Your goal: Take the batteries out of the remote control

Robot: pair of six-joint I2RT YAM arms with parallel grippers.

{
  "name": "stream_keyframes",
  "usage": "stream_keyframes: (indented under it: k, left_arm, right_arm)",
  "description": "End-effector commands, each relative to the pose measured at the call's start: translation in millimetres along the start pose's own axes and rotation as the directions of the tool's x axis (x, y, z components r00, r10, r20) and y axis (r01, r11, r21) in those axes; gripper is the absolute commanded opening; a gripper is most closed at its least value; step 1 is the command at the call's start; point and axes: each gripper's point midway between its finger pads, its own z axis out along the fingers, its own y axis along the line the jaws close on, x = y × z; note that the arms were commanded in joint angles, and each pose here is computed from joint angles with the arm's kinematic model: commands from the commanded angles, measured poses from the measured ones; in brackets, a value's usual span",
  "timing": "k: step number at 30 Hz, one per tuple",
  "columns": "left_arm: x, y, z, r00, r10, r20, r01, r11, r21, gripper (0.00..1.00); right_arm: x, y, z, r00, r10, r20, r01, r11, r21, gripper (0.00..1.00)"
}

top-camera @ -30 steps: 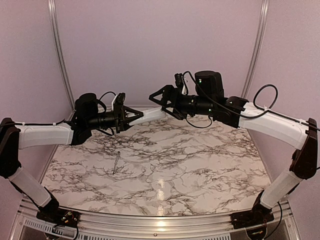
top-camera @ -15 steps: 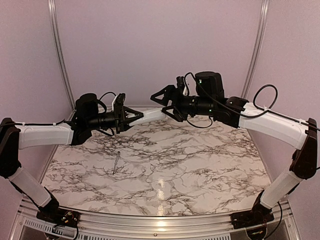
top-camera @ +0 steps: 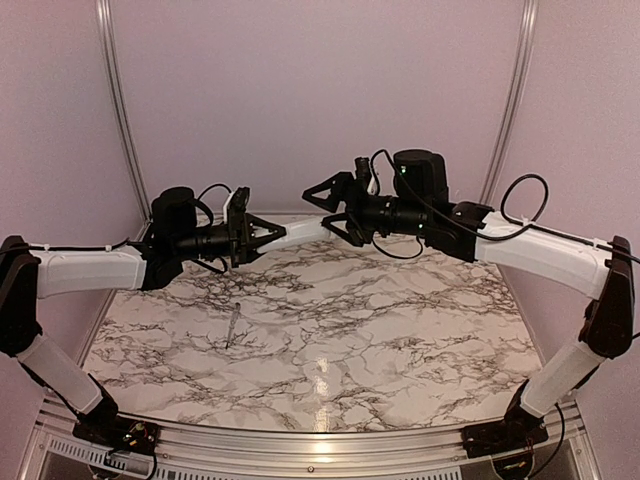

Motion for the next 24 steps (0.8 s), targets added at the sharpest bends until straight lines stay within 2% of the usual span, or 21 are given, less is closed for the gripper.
stream_keyframes:
  k: [1, 11, 24]
  left_arm:
    - [-7.2, -47.5, -4.2, 0.989, 0.145, 0.029, -0.148, 0.984, 0.103, 0.00]
    - [-4.5, -46.2, -4.5, 0.979, 0.204, 0.010, -0.204, 0.976, 0.080, 0.00]
    - [-1.8, -30.2, -1.4, 0.952, 0.303, -0.035, -0.303, 0.953, 0.003, 0.00]
  right_arm:
    - [28.9, 8.8, 13.6, 0.991, 0.028, -0.131, -0.042, 0.994, -0.102, 0.87]
    - [44.8, 36.5, 13.5, 0.970, 0.033, -0.243, -0.101, 0.956, -0.274, 0.87]
    - [53.2, 57.1, 7.0, 0.952, 0.001, -0.307, -0.127, 0.911, -0.392, 0.87]
